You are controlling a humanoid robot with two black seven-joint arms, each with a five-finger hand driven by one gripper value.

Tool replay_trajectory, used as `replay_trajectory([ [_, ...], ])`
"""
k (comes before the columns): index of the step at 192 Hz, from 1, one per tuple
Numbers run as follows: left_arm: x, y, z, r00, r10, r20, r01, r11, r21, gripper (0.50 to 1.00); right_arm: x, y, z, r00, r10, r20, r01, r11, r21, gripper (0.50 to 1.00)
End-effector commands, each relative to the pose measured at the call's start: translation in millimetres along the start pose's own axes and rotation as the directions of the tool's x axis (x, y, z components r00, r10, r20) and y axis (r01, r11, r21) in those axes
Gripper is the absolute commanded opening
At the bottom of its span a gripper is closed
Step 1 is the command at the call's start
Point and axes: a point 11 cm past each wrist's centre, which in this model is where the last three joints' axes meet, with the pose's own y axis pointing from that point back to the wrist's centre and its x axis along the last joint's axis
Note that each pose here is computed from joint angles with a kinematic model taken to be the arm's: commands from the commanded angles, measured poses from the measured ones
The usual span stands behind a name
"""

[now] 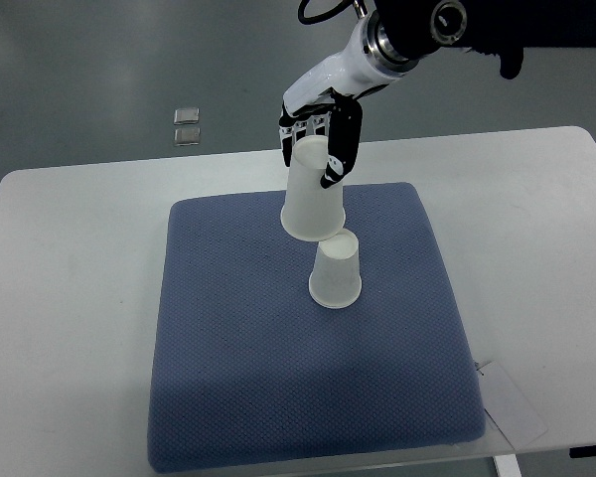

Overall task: Stack paper cups
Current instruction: 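Carry the cup over the mat cup and lower it on top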

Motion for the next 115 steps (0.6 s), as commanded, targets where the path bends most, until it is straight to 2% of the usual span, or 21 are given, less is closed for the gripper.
replay_trajectory([
  [1,0,0,0,1.0,0.0,0.0,0.0,1.0,0.0,1.0,0,0,1,1.0,0.005,0.003,-0.005,1.0,-0.001,0.686],
  [115,0,0,0,1.0,0.0,0.0,0.0,1.0,0.0,1.0,-19,-19,25,0.998,-0.013,0.058,0.015,1.0,-0.028,0.686],
])
